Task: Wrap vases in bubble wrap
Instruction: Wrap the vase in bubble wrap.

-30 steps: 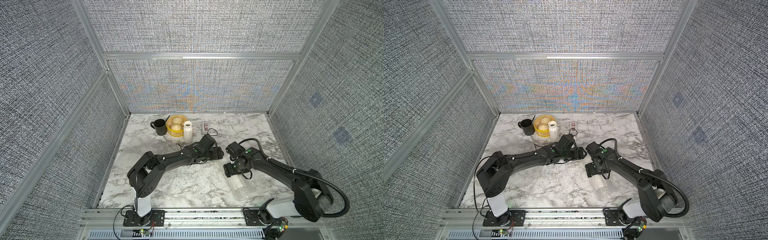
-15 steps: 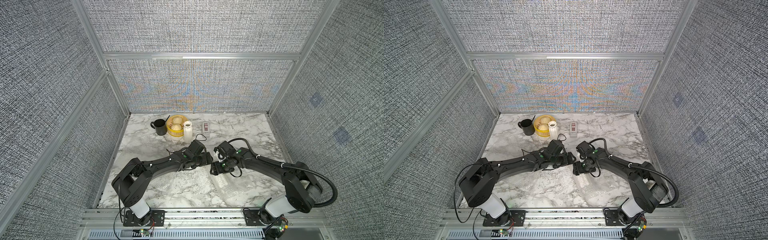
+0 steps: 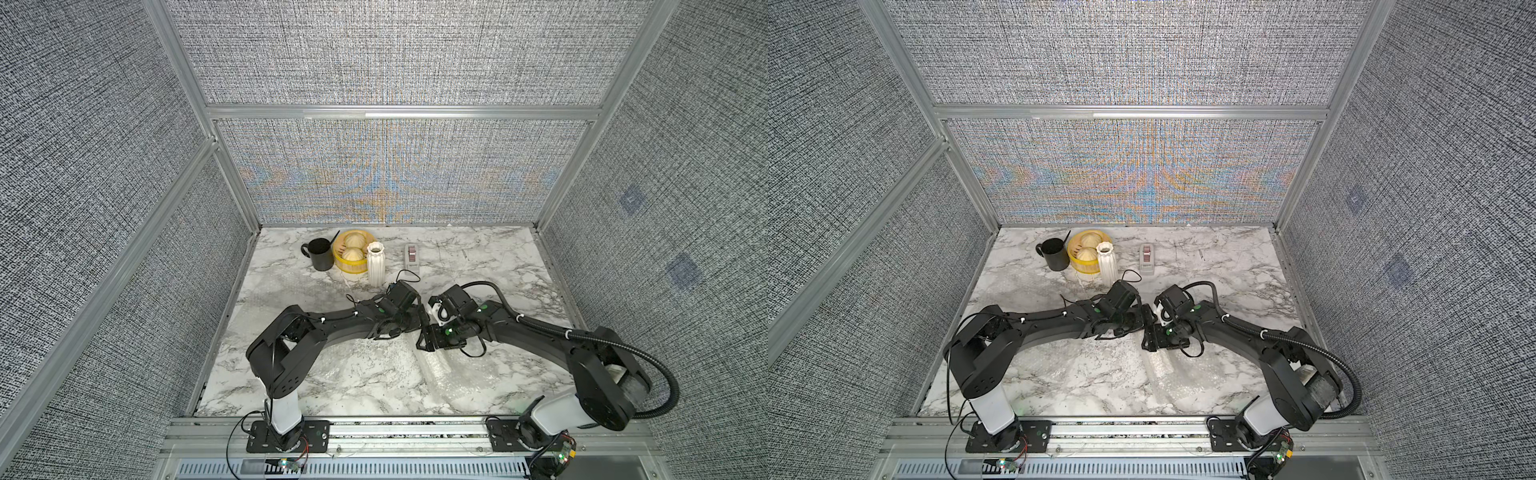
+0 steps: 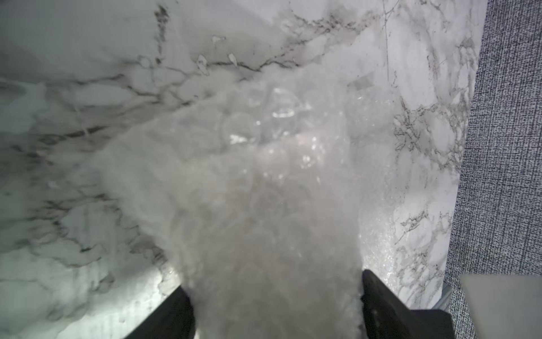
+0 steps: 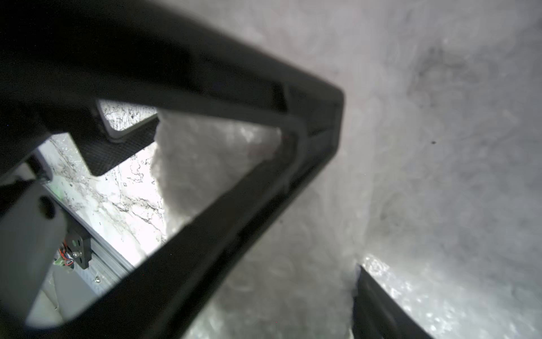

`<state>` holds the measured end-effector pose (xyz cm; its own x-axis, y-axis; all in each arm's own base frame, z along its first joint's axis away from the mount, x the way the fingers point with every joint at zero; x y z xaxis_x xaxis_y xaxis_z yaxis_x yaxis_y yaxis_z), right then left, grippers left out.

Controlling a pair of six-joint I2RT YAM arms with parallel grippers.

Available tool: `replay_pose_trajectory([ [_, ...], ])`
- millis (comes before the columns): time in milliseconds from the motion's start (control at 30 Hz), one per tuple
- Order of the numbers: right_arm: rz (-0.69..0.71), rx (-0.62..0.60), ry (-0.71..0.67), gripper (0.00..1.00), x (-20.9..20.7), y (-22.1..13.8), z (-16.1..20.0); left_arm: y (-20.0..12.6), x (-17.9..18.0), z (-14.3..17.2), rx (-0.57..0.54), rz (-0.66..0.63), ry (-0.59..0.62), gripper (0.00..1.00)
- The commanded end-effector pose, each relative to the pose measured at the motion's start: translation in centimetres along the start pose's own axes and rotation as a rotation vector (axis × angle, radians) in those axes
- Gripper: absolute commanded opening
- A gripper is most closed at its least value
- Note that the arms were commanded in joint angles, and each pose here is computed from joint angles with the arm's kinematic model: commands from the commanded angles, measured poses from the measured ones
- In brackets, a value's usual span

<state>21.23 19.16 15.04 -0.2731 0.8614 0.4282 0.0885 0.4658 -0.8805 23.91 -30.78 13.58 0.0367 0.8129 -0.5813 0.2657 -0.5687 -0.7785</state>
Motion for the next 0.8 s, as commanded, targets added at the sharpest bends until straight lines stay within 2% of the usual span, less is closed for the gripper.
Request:
replay_pose_trajectory([
  [0, -0.005, -0.013, -0.025, 0.86, 0.4, -1.0, 0.0, 0.4, 0.7, 1.2, 0.089, -0.04, 0.043, 0.81],
  [200, 0.084, -0.017, -0.059, 0.91, 0.7, -4.1, 0.8, 0.4, 1.0, 1.3, 0.086, -0.052, 0.038, 0.8],
  [333, 0.124, 0.01, -0.076, 0.91, 1.3, -4.1, 1.5, 0.3, 0.8, 1.1, 0.077, -0.045, 0.043, 0.8],
  [400, 0.222, 0.044, -0.096, 0.91, 1.3, -4.0, 1.6, 0.4, 0.8, 1.2, 0.076, -0.049, 0.04, 0.8],
  [467, 0.264, 0.017, -0.117, 0.9, 2.0, -5.1, 1.0, 0.4, 0.9, 1.2, 0.077, -0.052, 0.036, 0.8],
  [600, 0.251, -0.058, -0.114, 0.9, 2.4, -7.4, 1.4, 0.1, 0.9, 1.1, 0.067, -0.051, 0.039, 0.8],
  [700, 0.168, -0.04, -0.115, 0.86, 3.2, -6.5, 1.6, 0.0, 0.8, 1.1, 0.058, -0.046, 0.039, 0.8],
  [767, 0.189, -0.002, -0.118, 0.83, 3.4, -5.6, 1.5, 0.0, 0.7, 1.1, 0.058, -0.044, 0.04, 0.8],
])
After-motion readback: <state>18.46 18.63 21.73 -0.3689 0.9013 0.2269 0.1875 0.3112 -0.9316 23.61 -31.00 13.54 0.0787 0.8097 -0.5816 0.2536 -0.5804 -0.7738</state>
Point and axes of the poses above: each gripper's point midway between its finger pads, its own y axis out along the fingers, its own x axis along the line the jaws close on, z = x × y, the point moved 10 cm from there along -y, back along the fingers, and after that the axes turned 1 degree about y, right-handed, at the moved point
